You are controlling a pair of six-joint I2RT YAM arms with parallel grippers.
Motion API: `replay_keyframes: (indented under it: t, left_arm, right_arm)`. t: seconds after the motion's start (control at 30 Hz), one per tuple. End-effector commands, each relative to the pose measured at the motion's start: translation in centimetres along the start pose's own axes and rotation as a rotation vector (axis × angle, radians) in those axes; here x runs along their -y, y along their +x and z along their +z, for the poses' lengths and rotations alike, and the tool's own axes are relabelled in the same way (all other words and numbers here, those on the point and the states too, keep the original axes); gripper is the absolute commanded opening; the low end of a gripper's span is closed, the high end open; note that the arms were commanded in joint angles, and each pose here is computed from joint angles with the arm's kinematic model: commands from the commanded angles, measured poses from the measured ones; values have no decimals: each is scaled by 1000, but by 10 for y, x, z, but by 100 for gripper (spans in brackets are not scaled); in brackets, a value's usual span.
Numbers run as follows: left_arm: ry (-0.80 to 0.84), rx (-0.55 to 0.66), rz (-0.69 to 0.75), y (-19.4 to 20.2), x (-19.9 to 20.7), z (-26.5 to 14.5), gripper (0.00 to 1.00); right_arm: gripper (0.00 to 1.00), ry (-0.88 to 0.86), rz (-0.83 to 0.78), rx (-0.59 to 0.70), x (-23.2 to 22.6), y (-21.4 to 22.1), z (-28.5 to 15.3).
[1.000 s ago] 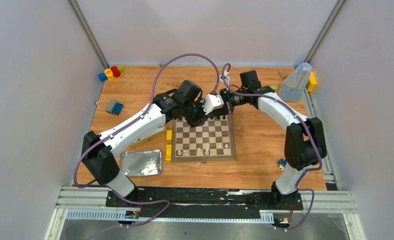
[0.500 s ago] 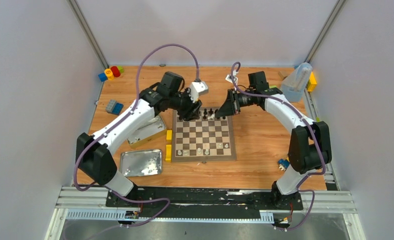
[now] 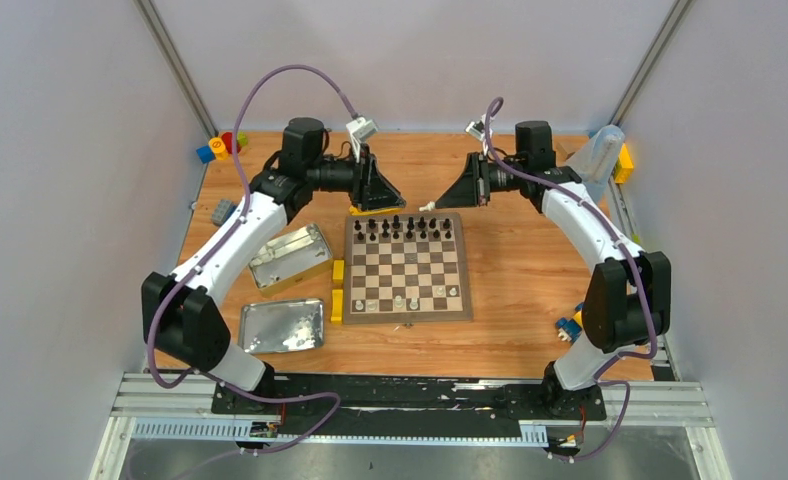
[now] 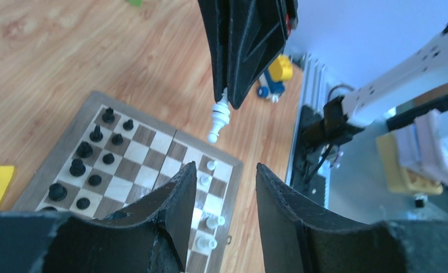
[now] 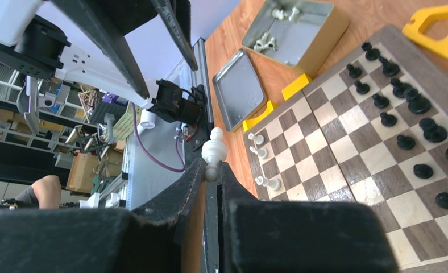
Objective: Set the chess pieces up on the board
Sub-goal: Pick up the chess piece from the storage box.
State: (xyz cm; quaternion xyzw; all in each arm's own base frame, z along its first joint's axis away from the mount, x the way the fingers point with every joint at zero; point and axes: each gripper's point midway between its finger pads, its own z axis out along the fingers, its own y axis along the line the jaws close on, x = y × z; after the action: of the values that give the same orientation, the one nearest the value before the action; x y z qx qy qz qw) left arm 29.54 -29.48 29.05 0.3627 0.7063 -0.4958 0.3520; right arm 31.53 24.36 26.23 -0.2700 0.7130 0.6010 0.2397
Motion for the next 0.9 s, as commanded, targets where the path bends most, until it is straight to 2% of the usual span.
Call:
replay_keyframes:
  t: [0.0, 0.17, 0.37, 0.73, 0.87]
  left_arm:
    - [133, 117, -121, -35, 18, -4, 50]
    - [142, 156, -157, -42, 9, 2, 50]
    - [182, 166, -264, -39, 1, 12, 52]
    - [231, 184, -310, -41, 1, 16, 54]
    - [241, 181, -321, -40, 3, 18, 51]
  right_arm:
    - [0, -42, -79, 68, -32, -41, -8]
    - [0, -75, -50, 72, -37, -50, -7]
    - [0, -99, -14, 73, -38, -54, -6]
    - [0, -102, -11, 88, -32, -60, -4]
    - [0, -100, -3, 90, -29, -60, -3]
